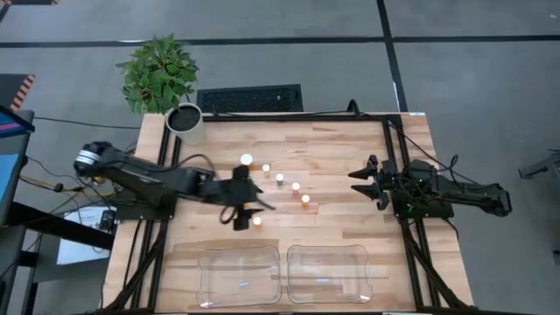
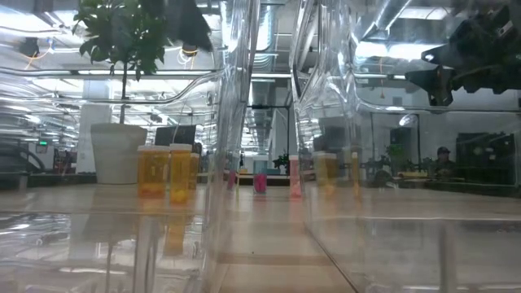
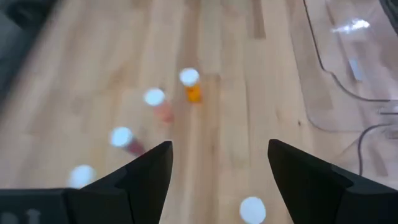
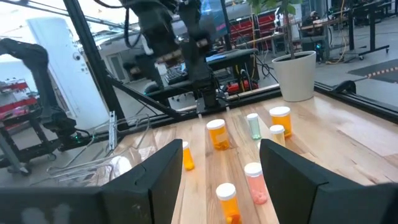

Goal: Pick and place medicine bottles into bin by pill shape (circle, oval)
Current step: Put the orange tablet bottle into the left transparent bin

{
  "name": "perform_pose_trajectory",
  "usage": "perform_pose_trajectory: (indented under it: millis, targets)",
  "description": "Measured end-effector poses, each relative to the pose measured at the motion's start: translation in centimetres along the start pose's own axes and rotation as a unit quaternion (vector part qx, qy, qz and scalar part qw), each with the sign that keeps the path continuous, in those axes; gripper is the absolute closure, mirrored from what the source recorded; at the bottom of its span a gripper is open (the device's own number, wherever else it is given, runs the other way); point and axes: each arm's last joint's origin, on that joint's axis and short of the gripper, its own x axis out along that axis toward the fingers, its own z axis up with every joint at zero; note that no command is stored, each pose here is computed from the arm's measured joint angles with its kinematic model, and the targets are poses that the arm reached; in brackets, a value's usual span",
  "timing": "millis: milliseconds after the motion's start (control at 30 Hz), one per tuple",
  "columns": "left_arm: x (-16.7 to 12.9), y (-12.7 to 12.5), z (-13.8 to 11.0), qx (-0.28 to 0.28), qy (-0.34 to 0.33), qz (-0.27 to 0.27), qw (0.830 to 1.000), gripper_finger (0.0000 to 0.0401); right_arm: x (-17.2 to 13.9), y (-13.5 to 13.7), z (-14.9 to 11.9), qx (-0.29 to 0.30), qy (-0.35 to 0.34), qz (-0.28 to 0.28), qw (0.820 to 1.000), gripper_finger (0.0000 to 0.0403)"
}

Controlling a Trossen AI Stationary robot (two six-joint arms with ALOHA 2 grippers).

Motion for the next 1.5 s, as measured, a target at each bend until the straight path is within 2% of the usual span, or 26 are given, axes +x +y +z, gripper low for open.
perform_pose_trajectory:
  millis: [67,233,367,500,733,933,1167,1500]
  targets:
    - [1.8,0.9,-0.2,-0.018,0.026,-0.028,0.999,0.0142,0.0,0.0,0.0,0.000,0.000,0.000,1.000,0.0178]
    - [4.7,2.8,-1.2,-0.030,0.081,-0.043,0.995,0.0142,0.0,0.0,0.0,0.000,0.001,0.000,1.000,0.0178]
    - [6.0,2.3,-1.8,-0.008,0.102,-0.074,0.992,0.0142,0.0,-0.1,-0.3,0.003,0.016,-0.005,1.000,0.0178]
    - [6.3,1.3,-2.7,0.013,0.135,-0.066,0.989,0.0142,0.0,-0.1,-0.4,0.004,0.019,-0.006,1.000,0.0178]
    - [6.2,-0.2,-3.7,0.005,0.117,-0.083,0.990,0.0142,0.0,-0.1,-0.4,0.004,0.020,-0.006,1.000,0.0178]
    - [6.2,-1.4,-4.4,0.023,0.110,-0.091,0.989,0.0142,0.0,-0.1,-0.4,0.004,0.022,-0.007,1.000,0.0178]
    - [6.8,-1.3,-6.3,0.027,0.117,-0.079,0.990,0.0142,0.0,-0.1,-0.4,0.005,0.023,-0.007,1.000,0.0178]
    - [6.9,-1.3,-6.4,0.040,0.109,-0.083,0.990,0.0145,0.0,-0.1,-0.5,0.005,0.024,-0.007,1.000,0.0178]
